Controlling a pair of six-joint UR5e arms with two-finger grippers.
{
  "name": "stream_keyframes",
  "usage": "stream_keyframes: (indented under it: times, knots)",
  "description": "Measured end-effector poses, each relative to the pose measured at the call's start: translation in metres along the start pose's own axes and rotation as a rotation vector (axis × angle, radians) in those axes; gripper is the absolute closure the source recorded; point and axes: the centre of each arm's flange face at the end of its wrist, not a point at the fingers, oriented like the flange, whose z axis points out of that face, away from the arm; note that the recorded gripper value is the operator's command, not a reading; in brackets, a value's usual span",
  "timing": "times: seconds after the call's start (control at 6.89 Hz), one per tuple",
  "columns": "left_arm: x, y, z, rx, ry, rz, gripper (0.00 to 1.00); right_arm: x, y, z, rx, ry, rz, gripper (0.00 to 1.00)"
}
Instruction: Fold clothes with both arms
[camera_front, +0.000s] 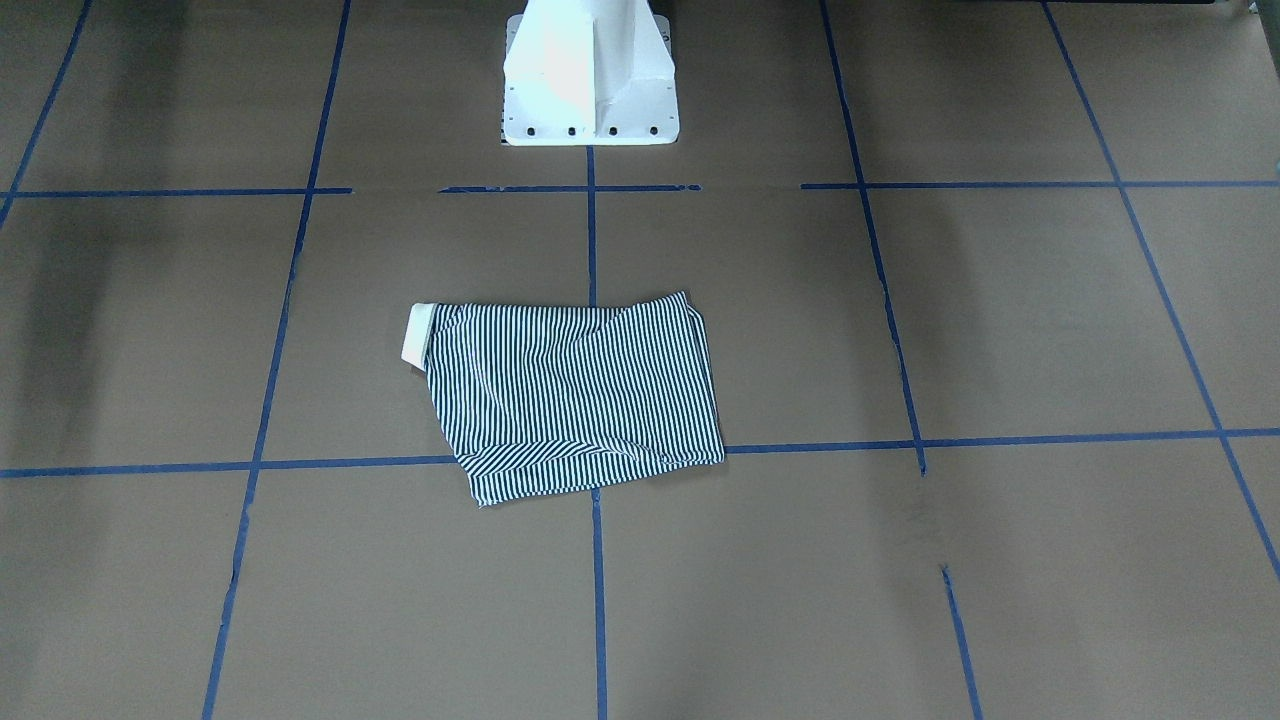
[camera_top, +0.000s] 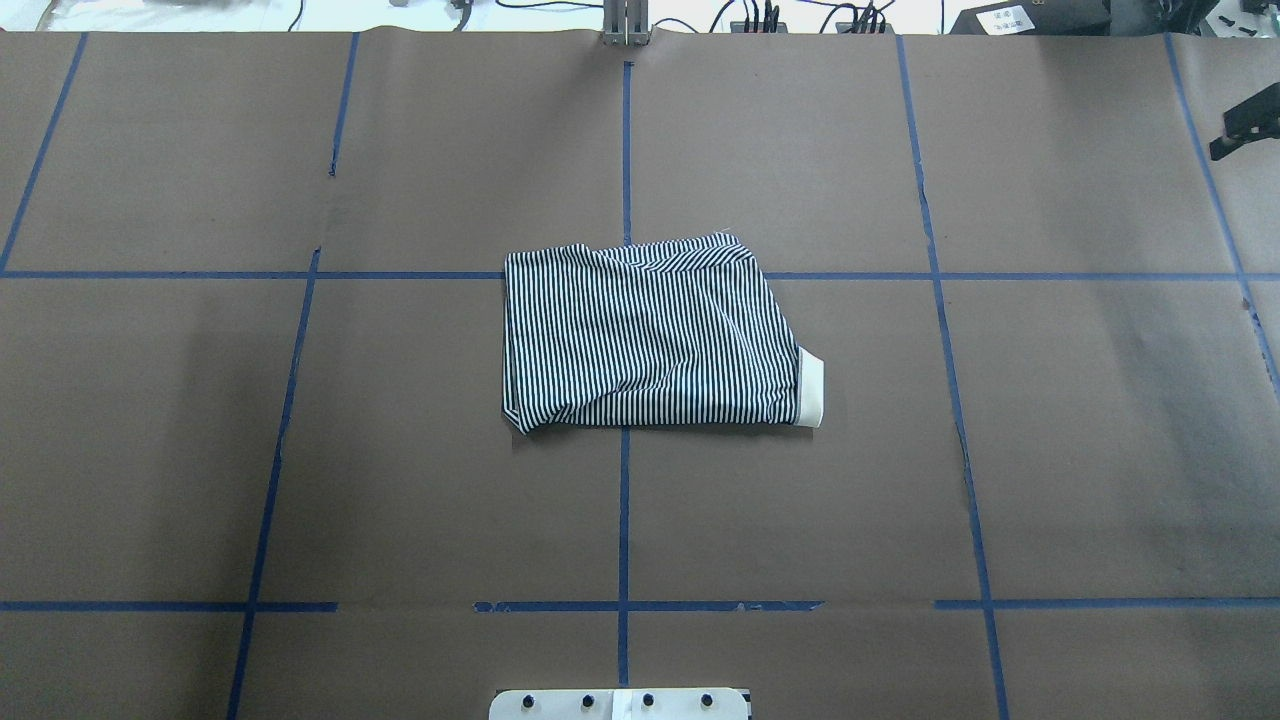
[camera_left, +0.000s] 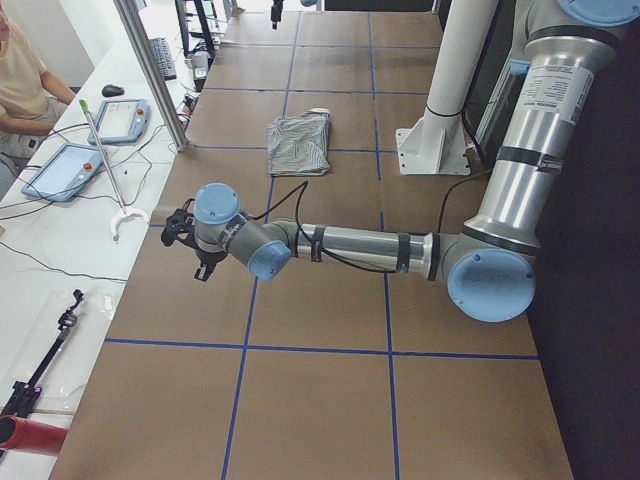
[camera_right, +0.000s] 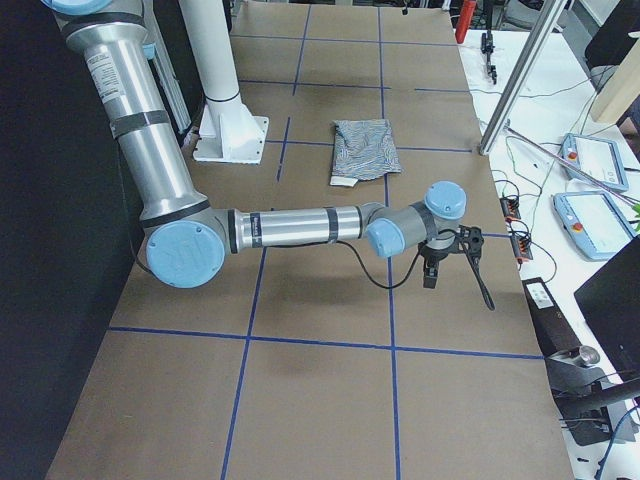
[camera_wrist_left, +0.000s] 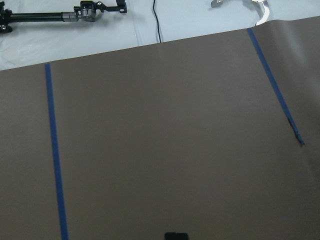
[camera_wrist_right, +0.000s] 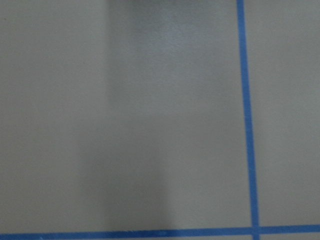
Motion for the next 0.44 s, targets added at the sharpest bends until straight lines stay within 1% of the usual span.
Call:
stream_keyframes:
  times: [0.15, 0.29, 0.44]
  knots:
    - [-0.021, 0.026, -0.008, -0.03, -0.002, 0.005, 0.74, 0.026, 0.004, -0.012, -0.025, 0.013, -0.038, 0.0]
    - [-0.031, 0.039, -0.021, -0.071, -0.016, -0.001, 0.67, 0.037, 0.006, -0.016, -0.046, 0.026, -0.058, 0.0]
    - [-0.028, 0.042, -0.038, -0.122, -0.029, -0.018, 0.01, 0.043, 0.01, -0.014, -0.06, 0.038, -0.065, 0.0]
